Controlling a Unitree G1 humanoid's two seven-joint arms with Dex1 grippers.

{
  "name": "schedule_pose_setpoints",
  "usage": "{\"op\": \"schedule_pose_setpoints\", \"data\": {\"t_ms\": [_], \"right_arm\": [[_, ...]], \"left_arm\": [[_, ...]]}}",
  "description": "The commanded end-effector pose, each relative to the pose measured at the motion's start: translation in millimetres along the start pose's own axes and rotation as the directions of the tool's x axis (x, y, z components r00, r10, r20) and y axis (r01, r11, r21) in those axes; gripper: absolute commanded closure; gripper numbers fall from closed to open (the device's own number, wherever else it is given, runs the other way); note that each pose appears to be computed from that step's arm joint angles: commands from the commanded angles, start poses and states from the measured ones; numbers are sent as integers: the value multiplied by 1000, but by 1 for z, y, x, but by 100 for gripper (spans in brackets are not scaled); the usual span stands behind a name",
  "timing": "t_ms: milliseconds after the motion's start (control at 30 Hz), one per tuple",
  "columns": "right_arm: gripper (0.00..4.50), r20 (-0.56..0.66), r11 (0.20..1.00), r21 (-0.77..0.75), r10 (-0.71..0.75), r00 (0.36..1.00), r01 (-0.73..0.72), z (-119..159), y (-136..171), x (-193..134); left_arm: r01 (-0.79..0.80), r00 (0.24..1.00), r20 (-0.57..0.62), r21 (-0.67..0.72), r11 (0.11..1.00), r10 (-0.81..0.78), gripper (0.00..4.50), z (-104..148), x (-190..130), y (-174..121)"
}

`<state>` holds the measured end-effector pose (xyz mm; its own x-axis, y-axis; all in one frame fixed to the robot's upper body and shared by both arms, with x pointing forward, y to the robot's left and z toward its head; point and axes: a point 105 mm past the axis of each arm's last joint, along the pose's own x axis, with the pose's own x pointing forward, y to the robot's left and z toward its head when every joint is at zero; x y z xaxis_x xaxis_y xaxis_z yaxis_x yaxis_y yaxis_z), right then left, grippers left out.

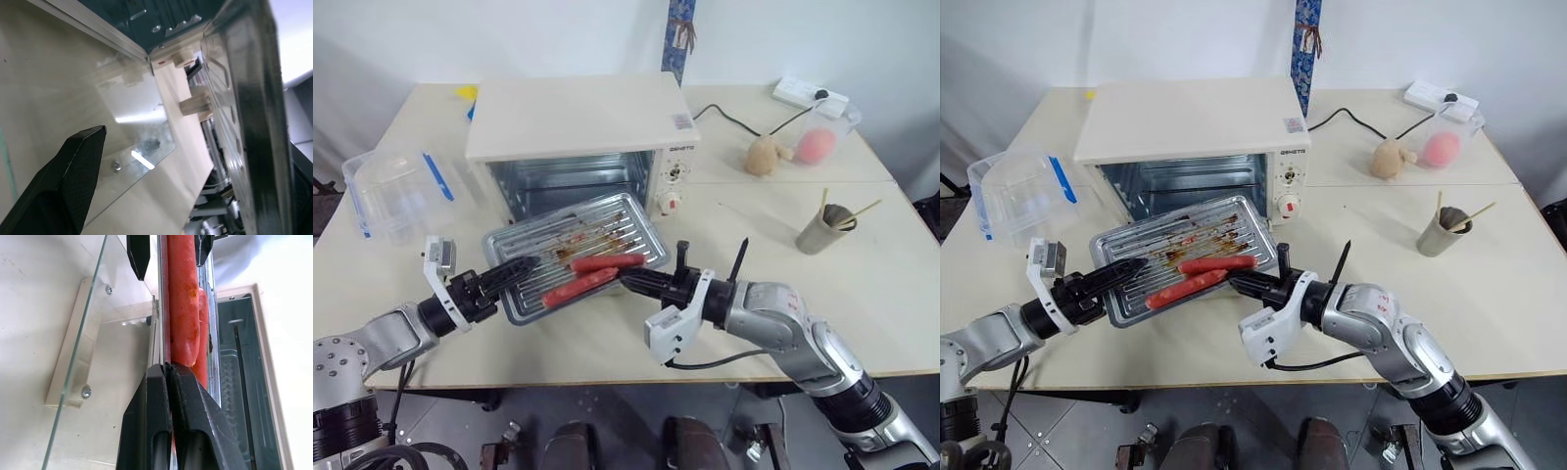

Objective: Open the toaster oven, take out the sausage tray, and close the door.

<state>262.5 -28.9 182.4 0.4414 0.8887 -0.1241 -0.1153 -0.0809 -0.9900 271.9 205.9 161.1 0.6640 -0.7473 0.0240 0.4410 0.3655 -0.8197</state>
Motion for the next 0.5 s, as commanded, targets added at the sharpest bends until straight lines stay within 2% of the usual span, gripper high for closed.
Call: {"op": "schedule_pose_setpoints", "data": {"t_ms": [33, 267, 467, 500], "right_arm": [[450, 25, 998, -32, -46, 999, 47, 4, -15, -5], [450, 27, 999, -29, -45, 999, 46, 2, -17, -6], [450, 27, 999, -15, -45, 999, 46, 0, -19, -5], [450, 28, 999, -14, -45, 999, 45, 0, -19, -5]], "left_arm": [[27, 1000, -4, -27, 999, -27, 57, -1, 0, -9], [16, 1000, -26, -76, 997, -18, 275, -9, 0, -11], [-2, 999, -54, -126, 992, -5, 437, -15, 0, -13], [-4, 998, -59, -129, 992, -3, 444, -16, 0, -12]]}}
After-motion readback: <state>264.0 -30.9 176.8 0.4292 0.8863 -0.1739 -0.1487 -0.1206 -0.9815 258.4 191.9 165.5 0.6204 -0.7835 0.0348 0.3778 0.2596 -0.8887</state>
